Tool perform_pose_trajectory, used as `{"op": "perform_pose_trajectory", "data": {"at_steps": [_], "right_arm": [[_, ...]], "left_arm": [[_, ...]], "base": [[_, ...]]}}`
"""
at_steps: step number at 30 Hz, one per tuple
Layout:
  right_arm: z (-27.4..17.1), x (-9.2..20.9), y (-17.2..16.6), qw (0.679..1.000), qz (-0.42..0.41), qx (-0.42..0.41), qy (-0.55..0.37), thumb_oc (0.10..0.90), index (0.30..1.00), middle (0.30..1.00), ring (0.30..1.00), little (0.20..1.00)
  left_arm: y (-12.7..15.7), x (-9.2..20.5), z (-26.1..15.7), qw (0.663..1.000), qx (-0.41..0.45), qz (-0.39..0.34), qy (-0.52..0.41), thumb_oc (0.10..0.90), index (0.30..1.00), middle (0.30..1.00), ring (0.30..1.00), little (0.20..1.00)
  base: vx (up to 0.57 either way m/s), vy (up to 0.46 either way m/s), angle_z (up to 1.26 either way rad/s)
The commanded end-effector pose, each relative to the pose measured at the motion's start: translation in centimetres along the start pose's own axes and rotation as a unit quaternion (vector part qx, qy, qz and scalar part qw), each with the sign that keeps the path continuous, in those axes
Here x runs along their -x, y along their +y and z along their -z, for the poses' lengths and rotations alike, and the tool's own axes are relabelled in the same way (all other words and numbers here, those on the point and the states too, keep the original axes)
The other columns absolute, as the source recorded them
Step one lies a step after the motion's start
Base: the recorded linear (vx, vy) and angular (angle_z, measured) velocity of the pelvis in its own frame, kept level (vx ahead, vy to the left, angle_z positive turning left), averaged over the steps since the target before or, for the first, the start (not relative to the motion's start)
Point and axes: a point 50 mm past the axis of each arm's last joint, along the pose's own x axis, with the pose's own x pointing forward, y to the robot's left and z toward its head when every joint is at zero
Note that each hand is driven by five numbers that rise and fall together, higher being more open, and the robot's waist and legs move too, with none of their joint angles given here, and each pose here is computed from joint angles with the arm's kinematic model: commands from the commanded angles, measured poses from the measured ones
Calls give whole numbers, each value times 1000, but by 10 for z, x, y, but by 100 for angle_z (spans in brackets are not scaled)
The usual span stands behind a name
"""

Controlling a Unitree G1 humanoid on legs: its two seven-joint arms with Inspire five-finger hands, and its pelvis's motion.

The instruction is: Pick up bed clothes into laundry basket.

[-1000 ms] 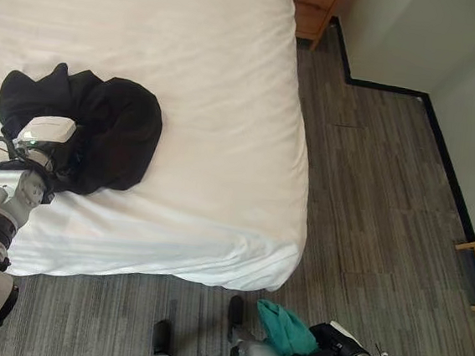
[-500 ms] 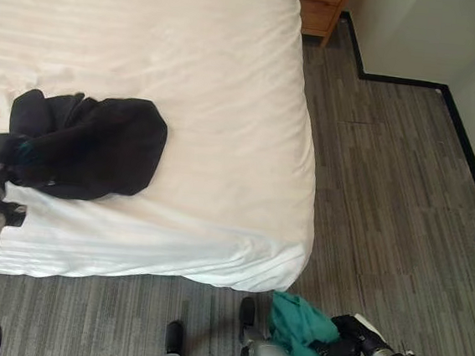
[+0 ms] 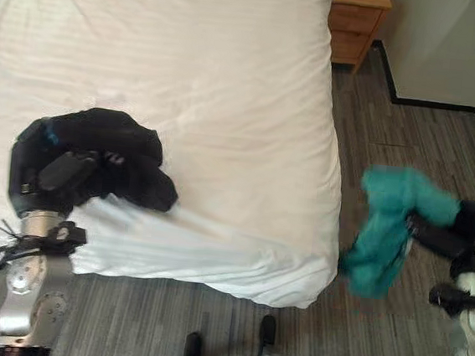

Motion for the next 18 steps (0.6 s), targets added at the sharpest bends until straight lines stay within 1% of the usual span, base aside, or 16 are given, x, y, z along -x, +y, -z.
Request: {"op": "perform_pose_trajectory", "data": {"at_steps": [1, 2, 3, 4, 5, 7, 8, 9, 10, 11, 12, 14, 16, 18], "right_arm": [[-13, 8, 28, 989, -73, -118, -57, 400, 300, 300, 300, 300], [-6, 13, 37, 987, -92, -128, -35, 400, 300, 300, 300, 300], [-6, 16, 40, 986, -109, -120, -29, 400, 300, 300, 300, 300], [-13, 17, 46, 986, -151, -66, -31, 400, 300, 300, 300, 300], [-13, 16, 46, 986, -151, -65, -32, 400, 300, 300, 300, 300], [-14, 8, 62, 980, -181, -73, -40, 400, 300, 300, 300, 300], [-9, 5, 70, 979, -186, -79, -33, 400, 300, 300, 300, 300], [-9, 4, 79, 976, -192, -98, -35, 400, 300, 300, 300, 300], [-9, 4, 79, 976, -192, -98, -35, 400, 300, 300, 300, 300], [-2, 7, 87, 973, -203, -109, -24, 400, 300, 300, 300, 300], [-2, 7, 87, 973, -203, -109, -24, 400, 300, 300, 300, 300], [3, 11, 91, 972, -204, -115, -20, 400, 300, 300, 300, 300], [7, 13, 91, 974, -197, -111, -15, 400, 300, 300, 300, 300], [19, 27, 87, 977, -184, -111, 13, 400, 300, 300, 300, 300]], "left_arm": [[-15, -7, -2, 997, -1, 83, 0, 400, 300, 300, 300, 300], [-29, -1, 13, 994, 22, 107, 32, 400, 300, 300, 300, 300], [-37, 1, 23, 990, 32, 128, 54, 400, 300, 300, 300, 300], [-58, 1, 28, 981, 52, 176, 59, 400, 300, 300, 300, 300], [-58, 0, 28, 981, 53, 177, 59, 400, 300, 300, 300, 300], [-73, -2, 30, 975, 61, 207, 56, 400, 300, 300, 300, 300], [-78, -5, 29, 974, 62, 213, 50, 400, 300, 300, 300, 300], [-87, -9, 23, 970, 60, 234, 37, 400, 300, 300, 300, 300], [-87, -9, 23, 970, 60, 234, 37, 400, 300, 300, 300, 300], [-87, -7, 22, 969, 59, 239, 38, 400, 300, 300, 300, 300], [-87, -7, 22, 969, 59, 239, 37, 400, 300, 300, 300, 300], [-100, -7, 19, 958, 56, 279, 27, 400, 300, 300, 300, 300], [-102, -6, 18, 957, 51, 286, 22, 400, 300, 300, 300, 300], [-105, -3, 25, 956, 58, 286, 29, 400, 300, 300, 300, 300]], "base": [[-6, -1, 3], [0, 0, 0], [-122, -27, 7], [-121, -19, 10], [-179, 4, 16], [-143, 42, -9], [-133, 148, -111], [-87, 136, -156], [-35, 210, -215], [-8, 100, -190], [-126, 213, -225], [-256, 232, -200], [-230, 126, -120], [-338, 23, -106]]}}
